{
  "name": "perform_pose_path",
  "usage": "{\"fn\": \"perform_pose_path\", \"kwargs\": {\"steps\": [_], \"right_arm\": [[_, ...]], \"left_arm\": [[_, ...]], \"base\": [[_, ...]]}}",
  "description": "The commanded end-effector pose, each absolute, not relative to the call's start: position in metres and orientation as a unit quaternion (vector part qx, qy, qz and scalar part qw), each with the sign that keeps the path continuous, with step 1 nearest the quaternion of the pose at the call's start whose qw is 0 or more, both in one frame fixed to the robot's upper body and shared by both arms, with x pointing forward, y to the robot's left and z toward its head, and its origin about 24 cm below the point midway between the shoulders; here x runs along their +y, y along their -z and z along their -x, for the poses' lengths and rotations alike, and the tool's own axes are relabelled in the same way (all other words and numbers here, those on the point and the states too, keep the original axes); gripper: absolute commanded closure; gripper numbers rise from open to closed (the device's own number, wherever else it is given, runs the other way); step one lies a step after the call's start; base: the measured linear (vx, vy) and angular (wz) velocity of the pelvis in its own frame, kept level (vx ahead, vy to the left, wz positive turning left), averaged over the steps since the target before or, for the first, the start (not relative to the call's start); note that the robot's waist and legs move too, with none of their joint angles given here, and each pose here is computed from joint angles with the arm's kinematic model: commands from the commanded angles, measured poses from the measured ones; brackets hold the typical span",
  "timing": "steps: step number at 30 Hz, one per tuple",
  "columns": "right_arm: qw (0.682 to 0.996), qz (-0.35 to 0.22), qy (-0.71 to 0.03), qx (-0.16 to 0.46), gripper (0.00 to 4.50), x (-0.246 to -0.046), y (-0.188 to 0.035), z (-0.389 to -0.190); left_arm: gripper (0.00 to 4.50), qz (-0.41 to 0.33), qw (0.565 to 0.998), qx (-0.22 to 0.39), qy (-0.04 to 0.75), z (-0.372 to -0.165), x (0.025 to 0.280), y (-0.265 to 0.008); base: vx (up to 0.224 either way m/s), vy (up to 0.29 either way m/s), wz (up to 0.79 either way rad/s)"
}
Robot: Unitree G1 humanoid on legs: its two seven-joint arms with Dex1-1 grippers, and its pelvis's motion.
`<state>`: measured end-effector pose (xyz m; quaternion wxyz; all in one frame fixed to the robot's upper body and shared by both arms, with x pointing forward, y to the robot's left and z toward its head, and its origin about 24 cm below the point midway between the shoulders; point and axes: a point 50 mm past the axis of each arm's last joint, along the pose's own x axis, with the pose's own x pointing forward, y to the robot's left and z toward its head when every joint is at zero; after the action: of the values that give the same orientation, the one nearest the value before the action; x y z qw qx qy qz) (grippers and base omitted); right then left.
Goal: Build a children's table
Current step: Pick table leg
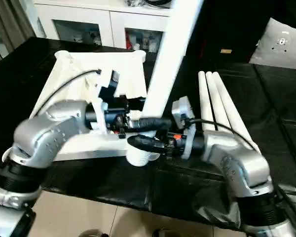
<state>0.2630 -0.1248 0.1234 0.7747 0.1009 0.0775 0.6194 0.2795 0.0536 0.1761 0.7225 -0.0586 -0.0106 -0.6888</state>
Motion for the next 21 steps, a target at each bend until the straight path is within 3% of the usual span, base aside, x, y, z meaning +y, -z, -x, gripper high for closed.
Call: {"fn": "perform_pose_path", "kwargs": {"steps": [1,11,17,21], "right_arm": [[0.797,-0.102,-0.590,0.077,2.57,-0.129,-0.121,-0.266],[0.817,-0.123,-0.560,0.061,2.59,-0.126,-0.116,-0.265],[0.853,-0.129,-0.505,0.031,2.59,-0.130,-0.122,-0.273],[0.858,-0.097,-0.503,0.031,2.59,-0.129,-0.123,-0.273]], "left_arm": [[1.10,0.069,0.696,-0.037,0.714,-0.268,0.046,-0.183],[0.35,0.236,0.704,-0.120,0.659,-0.265,0.052,-0.198],[0.33,0.254,0.717,-0.129,0.636,-0.271,0.064,-0.201],[0.33,0.227,0.769,-0.121,0.585,-0.285,0.076,-0.195]], "base": [[0.000,0.000,0.00],[0.000,0.000,0.00],[0.000,0.000,0.00],[0.000,0.000,0.00]]}}
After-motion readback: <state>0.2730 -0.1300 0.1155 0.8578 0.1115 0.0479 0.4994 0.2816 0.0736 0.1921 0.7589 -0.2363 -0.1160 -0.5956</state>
